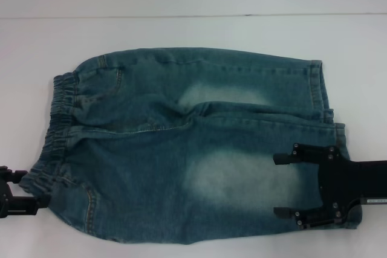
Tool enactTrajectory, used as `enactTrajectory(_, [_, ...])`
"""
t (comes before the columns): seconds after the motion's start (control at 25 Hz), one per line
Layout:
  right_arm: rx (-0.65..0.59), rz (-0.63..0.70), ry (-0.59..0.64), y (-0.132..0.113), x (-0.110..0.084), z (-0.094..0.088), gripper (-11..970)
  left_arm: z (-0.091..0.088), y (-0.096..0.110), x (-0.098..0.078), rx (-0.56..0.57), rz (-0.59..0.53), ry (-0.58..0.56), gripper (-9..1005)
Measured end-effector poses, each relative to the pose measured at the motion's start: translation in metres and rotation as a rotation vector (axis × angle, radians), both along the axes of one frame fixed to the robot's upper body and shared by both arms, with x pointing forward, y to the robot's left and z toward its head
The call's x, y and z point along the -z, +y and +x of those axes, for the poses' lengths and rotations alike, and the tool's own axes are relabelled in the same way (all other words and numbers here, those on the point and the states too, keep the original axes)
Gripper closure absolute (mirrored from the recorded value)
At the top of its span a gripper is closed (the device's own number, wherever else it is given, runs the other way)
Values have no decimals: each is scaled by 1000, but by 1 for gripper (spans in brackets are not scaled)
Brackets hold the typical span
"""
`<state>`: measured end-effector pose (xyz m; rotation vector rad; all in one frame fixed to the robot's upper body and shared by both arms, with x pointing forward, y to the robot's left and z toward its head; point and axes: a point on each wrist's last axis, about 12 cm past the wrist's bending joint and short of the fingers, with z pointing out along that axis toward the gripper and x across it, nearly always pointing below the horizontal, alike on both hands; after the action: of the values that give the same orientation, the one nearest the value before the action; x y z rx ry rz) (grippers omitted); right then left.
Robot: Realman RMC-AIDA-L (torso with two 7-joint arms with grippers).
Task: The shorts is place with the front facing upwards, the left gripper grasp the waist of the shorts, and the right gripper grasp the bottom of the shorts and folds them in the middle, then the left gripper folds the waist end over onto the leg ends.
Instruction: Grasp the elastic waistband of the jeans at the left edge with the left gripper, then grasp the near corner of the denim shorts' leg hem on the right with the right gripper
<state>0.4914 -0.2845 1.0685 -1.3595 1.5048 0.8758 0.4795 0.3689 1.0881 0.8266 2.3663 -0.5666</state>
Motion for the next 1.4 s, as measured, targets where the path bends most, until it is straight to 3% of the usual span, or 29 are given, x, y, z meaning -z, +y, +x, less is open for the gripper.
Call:
enactTrajectory(0.2, [5, -4, -2, 0, 0, 1, 45, 2, -2, -1, 14, 0, -1, 215])
enactTrajectory(0.64, [12, -7, -2, -1, 1, 1, 53, 10, -10, -1, 46, -1, -12, 454])
enactTrajectory(0.84, [22, 1, -2, -2, 2, -1, 57, 14, -13, -4, 50, -17, -36, 670])
enactTrajectory(0.96, [23, 4, 0, -2, 2, -2, 59, 16, -15, -4, 52, -16, -41, 895])
enactTrajectory(1.2, [27, 7, 24, -5, 2, -3, 64, 18, -18, -3, 62, -28, -50, 947])
enactTrajectory(1.4, [42, -33, 112, -18, -9, -5, 67, 23, -20, -5, 45, -45, -94, 946])
